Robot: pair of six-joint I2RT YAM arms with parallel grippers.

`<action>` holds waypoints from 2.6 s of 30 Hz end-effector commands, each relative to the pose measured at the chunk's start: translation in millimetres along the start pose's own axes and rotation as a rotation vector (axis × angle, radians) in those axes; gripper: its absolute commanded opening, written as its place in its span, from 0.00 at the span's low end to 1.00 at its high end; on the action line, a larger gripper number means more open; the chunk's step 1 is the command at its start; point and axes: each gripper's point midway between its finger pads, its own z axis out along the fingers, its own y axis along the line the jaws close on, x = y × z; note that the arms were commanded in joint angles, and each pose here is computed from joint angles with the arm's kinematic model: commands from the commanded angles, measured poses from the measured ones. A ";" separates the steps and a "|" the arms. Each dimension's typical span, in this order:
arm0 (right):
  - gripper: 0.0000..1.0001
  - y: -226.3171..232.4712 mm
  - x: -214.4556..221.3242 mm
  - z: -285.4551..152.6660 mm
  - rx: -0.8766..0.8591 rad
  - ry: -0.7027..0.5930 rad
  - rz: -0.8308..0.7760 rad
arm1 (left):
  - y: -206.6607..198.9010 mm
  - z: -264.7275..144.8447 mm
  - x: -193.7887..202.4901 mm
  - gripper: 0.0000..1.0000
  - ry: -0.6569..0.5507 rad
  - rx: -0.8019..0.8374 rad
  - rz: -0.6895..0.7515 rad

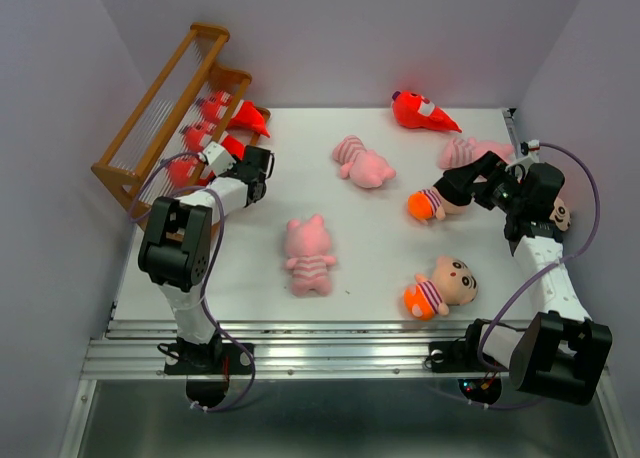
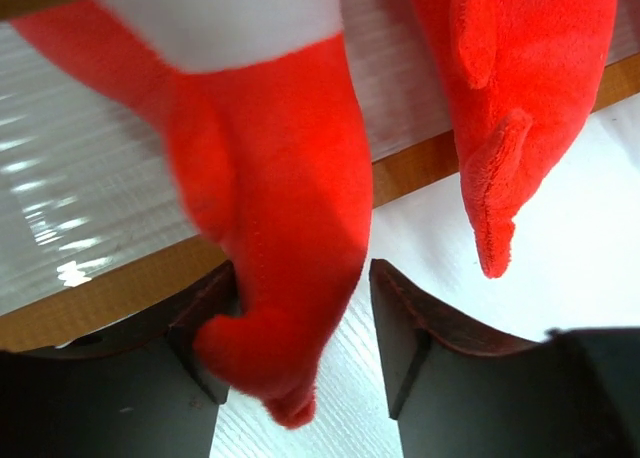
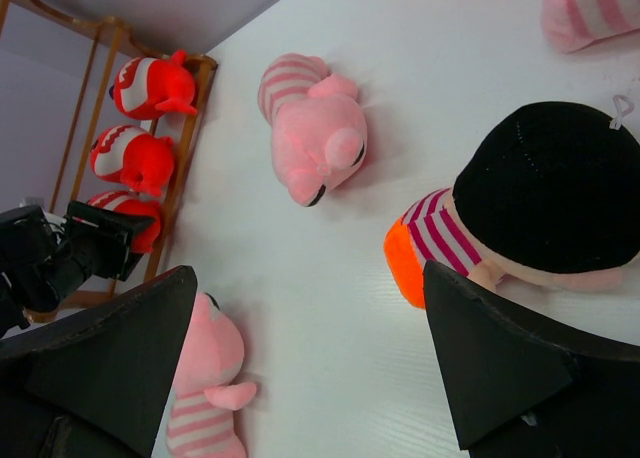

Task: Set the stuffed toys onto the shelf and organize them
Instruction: Place the stuffed toy onto shelf, then grab a stuffed toy with the right arm

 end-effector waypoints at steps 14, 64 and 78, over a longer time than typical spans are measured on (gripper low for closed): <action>1.00 12.8 -15.6 -4.6 -0.042 -0.055 -0.051 | -2.2 -22.6 -24.1 0.76 -0.014 0.073 -0.034; 1.00 2.1 -72.4 61.2 -0.133 0.120 -0.415 | -27.1 -310.4 -134.9 0.99 -0.111 1.242 0.364; 1.00 -51.7 -115.7 219.9 -0.007 0.202 -0.830 | 18.5 -294.2 -93.0 0.99 -0.048 1.199 0.270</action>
